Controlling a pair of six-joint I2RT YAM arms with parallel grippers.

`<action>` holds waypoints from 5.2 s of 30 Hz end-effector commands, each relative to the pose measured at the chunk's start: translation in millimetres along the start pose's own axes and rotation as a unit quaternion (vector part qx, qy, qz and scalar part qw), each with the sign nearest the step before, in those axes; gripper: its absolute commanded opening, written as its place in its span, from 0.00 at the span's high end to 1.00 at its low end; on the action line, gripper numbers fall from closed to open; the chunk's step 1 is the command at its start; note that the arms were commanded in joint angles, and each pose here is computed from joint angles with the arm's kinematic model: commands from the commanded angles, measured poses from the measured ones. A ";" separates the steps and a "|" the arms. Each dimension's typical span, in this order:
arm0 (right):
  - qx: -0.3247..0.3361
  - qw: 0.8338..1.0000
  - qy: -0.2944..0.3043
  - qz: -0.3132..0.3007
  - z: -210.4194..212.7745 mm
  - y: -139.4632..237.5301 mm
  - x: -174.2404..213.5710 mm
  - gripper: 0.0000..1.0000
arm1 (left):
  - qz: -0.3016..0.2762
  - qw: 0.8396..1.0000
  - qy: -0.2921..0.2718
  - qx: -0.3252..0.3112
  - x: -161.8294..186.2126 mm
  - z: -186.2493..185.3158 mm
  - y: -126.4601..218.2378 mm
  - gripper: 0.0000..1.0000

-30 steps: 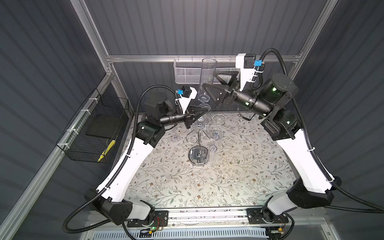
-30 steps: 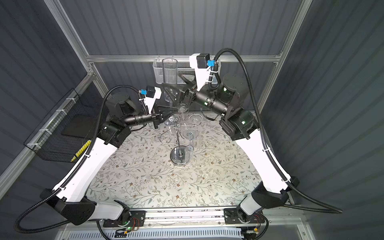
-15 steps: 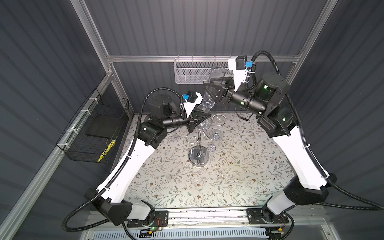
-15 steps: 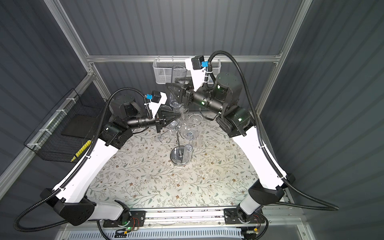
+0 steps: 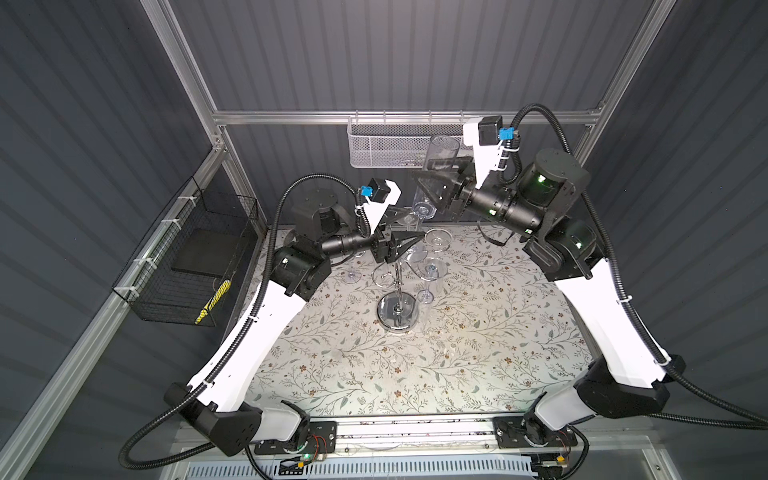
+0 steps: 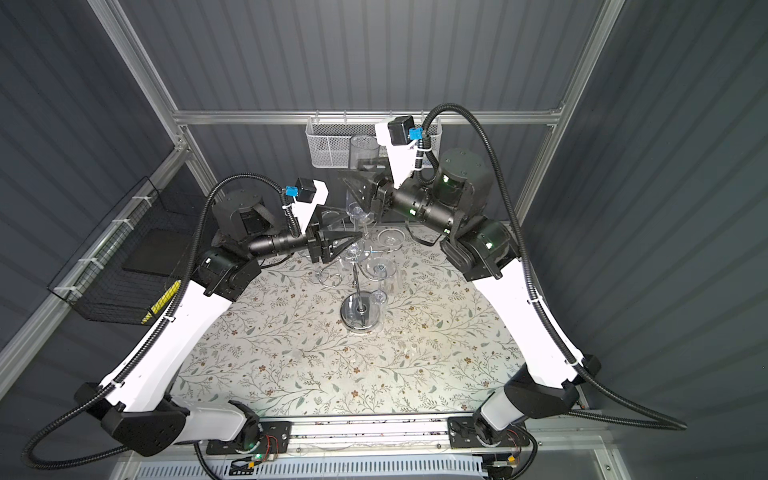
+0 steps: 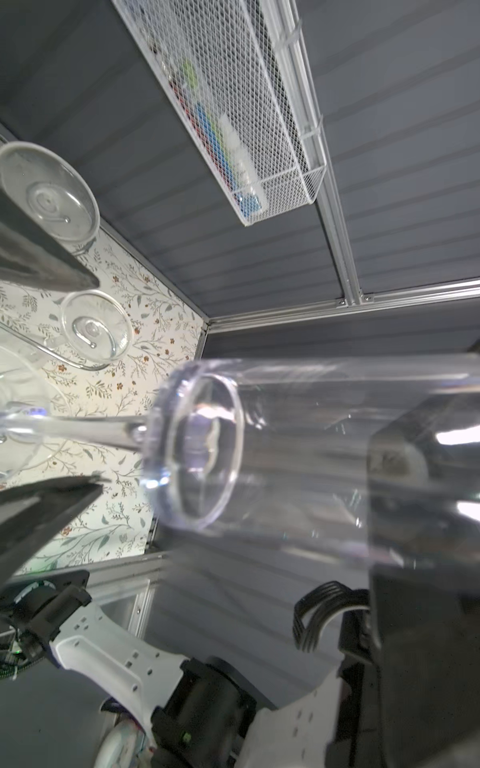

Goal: Take the wine glass off the wine glass rack

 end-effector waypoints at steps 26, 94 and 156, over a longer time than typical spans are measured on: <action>0.323 0.941 0.099 0.020 -174.4 159.4 87.8 0.67 | -0.067 0.933 0.042 -0.352 28.1 25.7 139.3 0.00; 0.317 0.943 0.096 0.035 -299.9 127.6 352.4 0.49 | -0.043 0.903 0.073 -0.420 84.5 53.8 133.9 0.00; 0.130 0.866 -0.469 0.113 -43.8 130.8 203.7 0.26 | -0.057 0.917 0.058 -0.391 60.7 24.8 158.5 0.00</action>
Point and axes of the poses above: each gripper's point midway between its finger pads, its own y axis back along the fingers, its own z axis along the line the jaws close on, x = y × z, the point moved 1 cm from there along y, back along the fingers, and after that the axes turned 2 degrees about -y, right-handed, at the moved point
